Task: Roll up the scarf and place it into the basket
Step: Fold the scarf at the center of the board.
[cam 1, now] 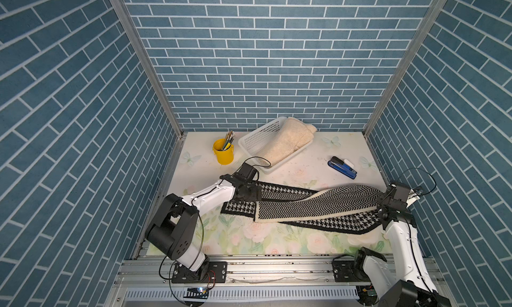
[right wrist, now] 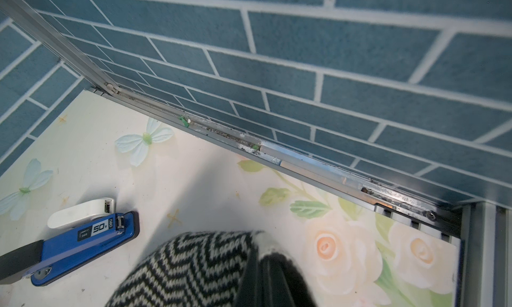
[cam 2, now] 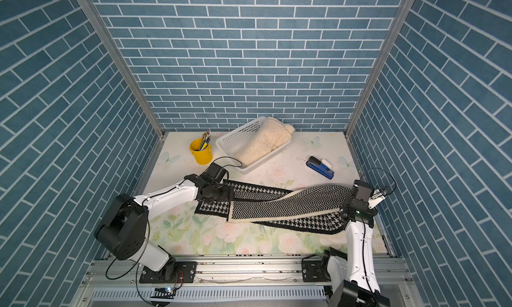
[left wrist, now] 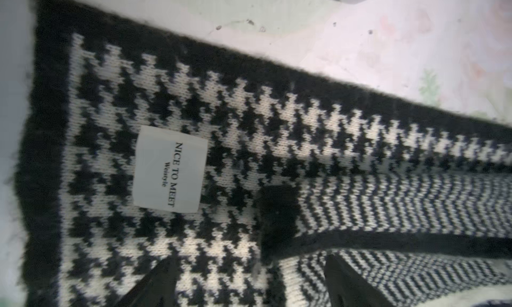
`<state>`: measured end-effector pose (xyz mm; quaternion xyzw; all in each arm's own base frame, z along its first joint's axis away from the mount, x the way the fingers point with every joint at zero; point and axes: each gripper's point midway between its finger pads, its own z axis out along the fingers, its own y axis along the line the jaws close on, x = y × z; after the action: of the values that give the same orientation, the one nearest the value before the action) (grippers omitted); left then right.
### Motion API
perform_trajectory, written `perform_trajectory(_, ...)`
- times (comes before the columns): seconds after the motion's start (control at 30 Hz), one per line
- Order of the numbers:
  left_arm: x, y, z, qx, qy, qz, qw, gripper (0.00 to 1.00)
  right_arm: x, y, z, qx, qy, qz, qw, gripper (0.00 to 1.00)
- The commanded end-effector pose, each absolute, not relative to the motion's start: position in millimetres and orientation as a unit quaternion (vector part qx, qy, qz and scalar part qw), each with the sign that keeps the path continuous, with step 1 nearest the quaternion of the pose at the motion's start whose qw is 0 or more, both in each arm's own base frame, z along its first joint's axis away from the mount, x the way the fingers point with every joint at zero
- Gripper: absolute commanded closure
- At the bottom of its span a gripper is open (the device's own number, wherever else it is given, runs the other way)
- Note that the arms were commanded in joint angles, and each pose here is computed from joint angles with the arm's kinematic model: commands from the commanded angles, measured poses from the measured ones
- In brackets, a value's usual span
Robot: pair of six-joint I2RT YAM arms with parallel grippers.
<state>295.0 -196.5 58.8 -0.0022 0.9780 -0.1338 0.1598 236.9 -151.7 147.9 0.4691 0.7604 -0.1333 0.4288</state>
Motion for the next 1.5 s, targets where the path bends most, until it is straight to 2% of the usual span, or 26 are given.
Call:
perform_trajectory(0.0,290,-214,60,-0.019,0.970,-0.186,0.153,0.11,239,-157,155,0.459,0.758,-0.148,0.440,1.00)
perform_trajectory(0.17,286,-224,44,-0.036,0.970,-0.200,0.136,0.13,240,-156,155,0.456,0.759,-0.146,0.442,1.00)
perform_trajectory(0.23,286,-226,42,-0.043,0.969,-0.202,0.136,0.19,240,-156,156,0.455,0.758,-0.146,0.445,1.00)
perform_trajectory(0.27,287,-226,43,-0.044,0.968,-0.204,0.138,0.26,241,-156,157,0.454,0.758,-0.147,0.445,1.00)
perform_trajectory(0.4,294,-222,55,-0.065,0.963,-0.204,0.164,0.95,241,-156,156,0.453,0.758,-0.146,0.446,1.00)
perform_trajectory(0.43,296,-220,58,-0.069,0.963,-0.200,0.169,1.00,241,-156,155,0.453,0.758,-0.145,0.446,1.00)
perform_trajectory(0.67,298,-213,66,-0.075,0.962,-0.190,0.183,1.00,242,-154,156,0.448,0.760,-0.140,0.449,1.00)
perform_trajectory(0.8,306,-188,90,-0.103,0.955,-0.172,0.220,1.00,248,-148,164,0.436,0.764,-0.120,0.460,1.00)
perform_trajectory(0.97,319,-124,137,-0.168,0.933,-0.156,0.279,1.00,270,-95,181,0.357,0.792,0.000,0.495,1.00)
perform_trajectory(1.07,324,-95,148,-0.196,0.927,-0.155,0.278,1.00,269,-62,171,0.314,0.827,0.037,0.465,1.00)
perform_trajectory(1.2,327,-87,141,-0.209,0.935,-0.155,0.240,1.00,258,-16,152,0.246,0.869,0.088,0.419,1.00)
perform_trajectory(1.3,329,-95,146,-0.202,0.936,-0.174,0.231,1.00,256,13,167,0.208,0.869,0.115,0.433,1.00)
perform_trajectory(1.47,318,-82,154,-0.212,0.933,-0.154,0.248,1.00,251,25,169,0.190,0.873,0.130,0.429,1.00)
